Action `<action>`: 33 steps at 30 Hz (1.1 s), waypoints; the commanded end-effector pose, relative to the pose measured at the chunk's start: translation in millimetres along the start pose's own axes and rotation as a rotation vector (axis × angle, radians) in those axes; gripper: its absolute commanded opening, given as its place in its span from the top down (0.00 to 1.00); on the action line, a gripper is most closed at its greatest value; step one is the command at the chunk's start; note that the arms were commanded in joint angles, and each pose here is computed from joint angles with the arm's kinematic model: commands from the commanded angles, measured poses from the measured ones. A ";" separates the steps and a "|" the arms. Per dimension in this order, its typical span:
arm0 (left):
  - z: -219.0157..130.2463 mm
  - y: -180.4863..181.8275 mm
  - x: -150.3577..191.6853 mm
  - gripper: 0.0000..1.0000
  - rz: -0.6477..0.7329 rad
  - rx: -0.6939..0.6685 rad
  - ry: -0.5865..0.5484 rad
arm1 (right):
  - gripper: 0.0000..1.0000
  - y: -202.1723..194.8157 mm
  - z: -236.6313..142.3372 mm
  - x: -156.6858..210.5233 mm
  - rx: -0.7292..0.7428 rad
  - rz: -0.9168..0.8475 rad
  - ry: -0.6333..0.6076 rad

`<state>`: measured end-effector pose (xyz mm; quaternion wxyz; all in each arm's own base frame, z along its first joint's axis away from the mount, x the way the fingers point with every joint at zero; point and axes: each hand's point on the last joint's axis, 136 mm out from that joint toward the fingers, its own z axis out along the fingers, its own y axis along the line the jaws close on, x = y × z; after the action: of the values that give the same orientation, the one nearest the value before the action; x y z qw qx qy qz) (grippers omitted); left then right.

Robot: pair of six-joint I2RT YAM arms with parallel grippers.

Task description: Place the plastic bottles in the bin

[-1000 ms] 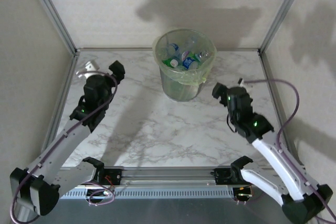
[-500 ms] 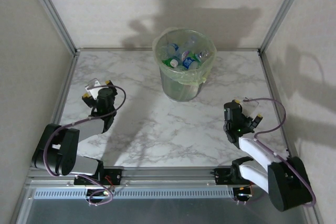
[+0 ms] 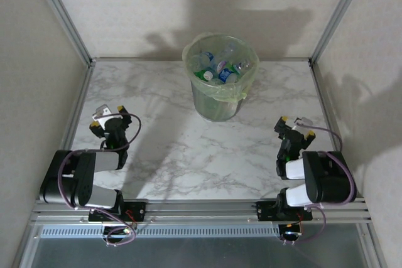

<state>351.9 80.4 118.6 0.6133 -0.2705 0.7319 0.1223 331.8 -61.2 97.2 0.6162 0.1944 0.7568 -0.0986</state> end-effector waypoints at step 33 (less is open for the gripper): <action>-17.0 -39.5 -6.1 0.01 0.018 0.205 -0.117 | 0.01 68.0 8.9 -24.8 -0.332 -0.106 -0.091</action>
<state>358.7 41.3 125.2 0.6651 -0.1926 0.7184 0.0670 364.9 -16.9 115.7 0.6546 0.0730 0.7521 -0.0235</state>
